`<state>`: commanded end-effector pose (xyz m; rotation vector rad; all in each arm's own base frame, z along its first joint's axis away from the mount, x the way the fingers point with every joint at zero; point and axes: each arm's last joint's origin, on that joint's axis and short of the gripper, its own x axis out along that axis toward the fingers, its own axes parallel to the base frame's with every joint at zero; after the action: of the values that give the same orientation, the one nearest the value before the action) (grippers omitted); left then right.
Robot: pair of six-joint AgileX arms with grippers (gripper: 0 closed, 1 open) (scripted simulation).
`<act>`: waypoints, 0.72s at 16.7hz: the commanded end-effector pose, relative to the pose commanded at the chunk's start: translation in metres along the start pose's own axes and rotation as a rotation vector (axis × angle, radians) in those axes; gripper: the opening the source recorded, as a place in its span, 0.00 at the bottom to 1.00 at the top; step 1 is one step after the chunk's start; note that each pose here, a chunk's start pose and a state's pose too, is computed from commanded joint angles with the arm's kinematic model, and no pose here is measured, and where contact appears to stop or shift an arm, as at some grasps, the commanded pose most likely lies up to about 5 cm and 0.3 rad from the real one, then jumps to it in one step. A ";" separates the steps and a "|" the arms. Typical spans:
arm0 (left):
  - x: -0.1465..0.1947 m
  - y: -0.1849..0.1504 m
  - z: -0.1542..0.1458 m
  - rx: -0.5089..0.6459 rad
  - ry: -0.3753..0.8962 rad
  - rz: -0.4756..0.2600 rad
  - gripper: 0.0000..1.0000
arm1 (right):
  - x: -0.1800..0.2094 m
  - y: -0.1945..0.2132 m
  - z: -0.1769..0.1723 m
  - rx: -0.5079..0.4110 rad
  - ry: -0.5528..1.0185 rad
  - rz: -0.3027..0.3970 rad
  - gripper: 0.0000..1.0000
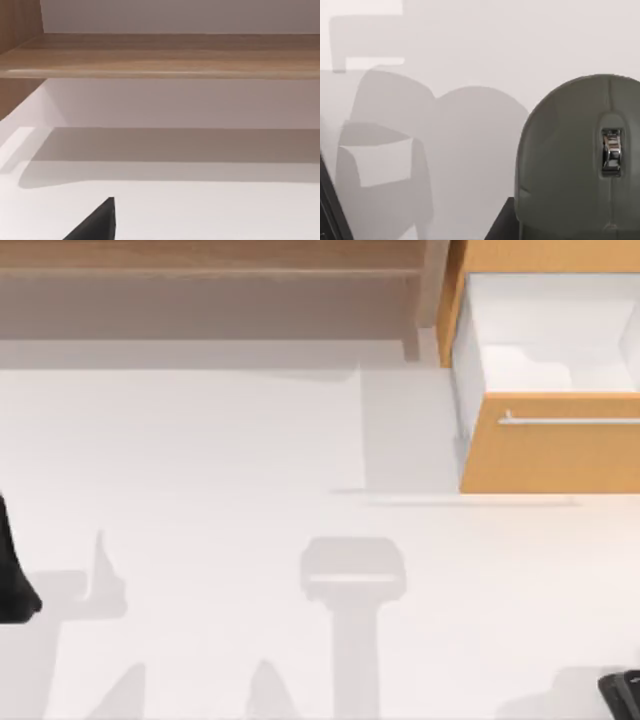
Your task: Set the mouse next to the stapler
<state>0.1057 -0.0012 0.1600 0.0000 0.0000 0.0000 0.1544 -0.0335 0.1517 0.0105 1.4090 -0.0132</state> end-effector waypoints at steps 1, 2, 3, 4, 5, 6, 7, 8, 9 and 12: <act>0.000 0.000 0.000 0.000 0.000 0.000 1.00 | 0.004 0.000 -0.002 0.001 0.019 0.003 0.00; 0.000 0.000 0.000 0.000 0.000 0.000 1.00 | 0.007 0.001 -0.004 0.002 0.041 0.007 0.00; 0.000 0.000 0.000 0.000 0.000 0.000 1.00 | 0.010 0.001 -0.006 0.003 0.058 0.010 0.00; 0.000 0.000 0.000 0.000 0.000 0.000 1.00 | 0.010 0.001 -0.006 0.003 0.058 0.010 0.00; 0.000 0.000 0.000 0.000 0.000 0.000 1.00 | 0.010 0.001 -0.006 0.003 0.058 0.010 0.00; 0.000 0.000 0.000 0.000 0.000 0.000 1.00 | 0.010 0.001 -0.006 0.003 0.058 0.010 0.00; 0.000 0.000 0.000 0.000 0.000 0.000 1.00 | 0.010 0.001 -0.006 0.003 0.058 0.010 0.00; 0.000 0.000 0.000 0.000 0.000 0.000 1.00 | 0.010 0.001 -0.006 0.003 0.058 0.010 0.08; 0.000 0.000 0.000 0.000 0.000 0.000 1.00 | 0.010 0.001 -0.006 0.003 0.058 0.010 0.15; 0.000 0.000 0.000 0.000 0.000 0.000 1.00 | 0.010 0.001 -0.006 0.003 0.058 0.010 0.38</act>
<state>0.1057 -0.0012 0.1600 0.0000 0.0000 0.0000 0.1498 -0.0326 0.1407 0.0206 1.4673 -0.0062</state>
